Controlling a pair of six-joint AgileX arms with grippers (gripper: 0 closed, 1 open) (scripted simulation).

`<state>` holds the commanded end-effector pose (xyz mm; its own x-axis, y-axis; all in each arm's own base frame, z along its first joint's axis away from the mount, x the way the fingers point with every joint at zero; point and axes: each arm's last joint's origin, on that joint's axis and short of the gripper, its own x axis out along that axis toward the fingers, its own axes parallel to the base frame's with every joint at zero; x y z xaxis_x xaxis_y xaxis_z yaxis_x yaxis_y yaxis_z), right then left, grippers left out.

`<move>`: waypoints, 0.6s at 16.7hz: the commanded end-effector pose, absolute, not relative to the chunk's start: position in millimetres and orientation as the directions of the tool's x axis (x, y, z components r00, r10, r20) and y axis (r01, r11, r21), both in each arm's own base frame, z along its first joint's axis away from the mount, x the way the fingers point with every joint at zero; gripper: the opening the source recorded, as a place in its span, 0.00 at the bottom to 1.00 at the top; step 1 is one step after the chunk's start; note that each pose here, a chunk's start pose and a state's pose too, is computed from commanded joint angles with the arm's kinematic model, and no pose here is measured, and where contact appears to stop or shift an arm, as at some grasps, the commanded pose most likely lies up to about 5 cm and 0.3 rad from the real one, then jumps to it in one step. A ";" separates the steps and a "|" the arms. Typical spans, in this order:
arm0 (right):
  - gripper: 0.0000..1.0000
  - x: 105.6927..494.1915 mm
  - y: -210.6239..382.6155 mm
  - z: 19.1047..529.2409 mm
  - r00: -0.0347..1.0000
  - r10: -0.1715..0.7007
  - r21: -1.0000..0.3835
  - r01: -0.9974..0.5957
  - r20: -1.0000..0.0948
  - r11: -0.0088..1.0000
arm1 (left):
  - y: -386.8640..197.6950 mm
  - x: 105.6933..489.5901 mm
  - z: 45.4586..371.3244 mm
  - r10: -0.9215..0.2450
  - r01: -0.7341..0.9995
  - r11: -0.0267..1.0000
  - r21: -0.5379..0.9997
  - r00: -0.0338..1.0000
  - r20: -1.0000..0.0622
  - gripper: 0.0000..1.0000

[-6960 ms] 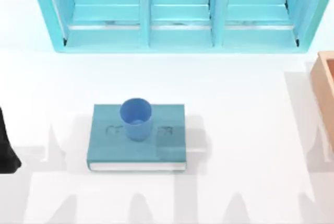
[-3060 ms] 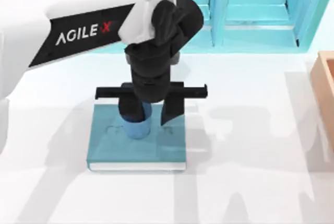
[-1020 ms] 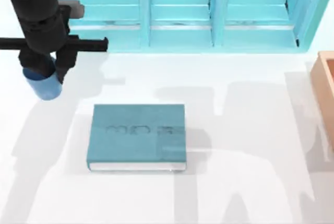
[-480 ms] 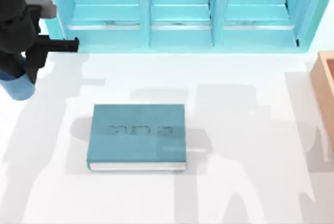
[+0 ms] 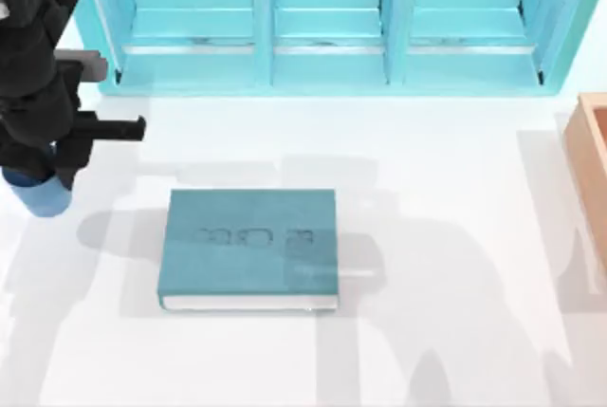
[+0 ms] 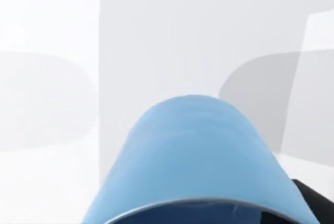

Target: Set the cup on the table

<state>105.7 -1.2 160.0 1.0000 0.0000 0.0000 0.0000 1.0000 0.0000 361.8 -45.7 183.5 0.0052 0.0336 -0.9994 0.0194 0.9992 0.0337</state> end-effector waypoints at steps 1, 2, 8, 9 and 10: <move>1.00 105.7 -1.2 160.0 1.000 0.000 0.000 0.000 0.000 1.000 | -45.2 361.4 180.6 0.034 0.020 0.999 0.034 0.004 -0.999 0.00; 1.00 105.7 -1.2 160.0 1.000 0.000 0.000 0.000 0.000 1.000 | -45.2 361.3 180.4 0.034 0.020 0.999 0.034 0.003 -0.999 0.00; 1.00 105.7 -1.2 160.0 1.000 0.000 0.000 0.000 0.000 1.000 | -45.2 361.3 180.4 0.034 0.020 0.999 0.034 0.003 -0.999 0.30; 1.00 105.7 -1.2 160.0 1.000 0.000 0.000 0.000 0.000 1.000 | -45.2 361.3 180.4 0.034 0.020 0.999 0.034 0.003 -0.999 0.38; 1.00 105.7 -1.2 160.0 1.000 0.000 0.000 0.000 0.000 1.000 | -45.2 361.3 180.4 0.034 0.020 0.999 0.034 0.003 -0.999 0.45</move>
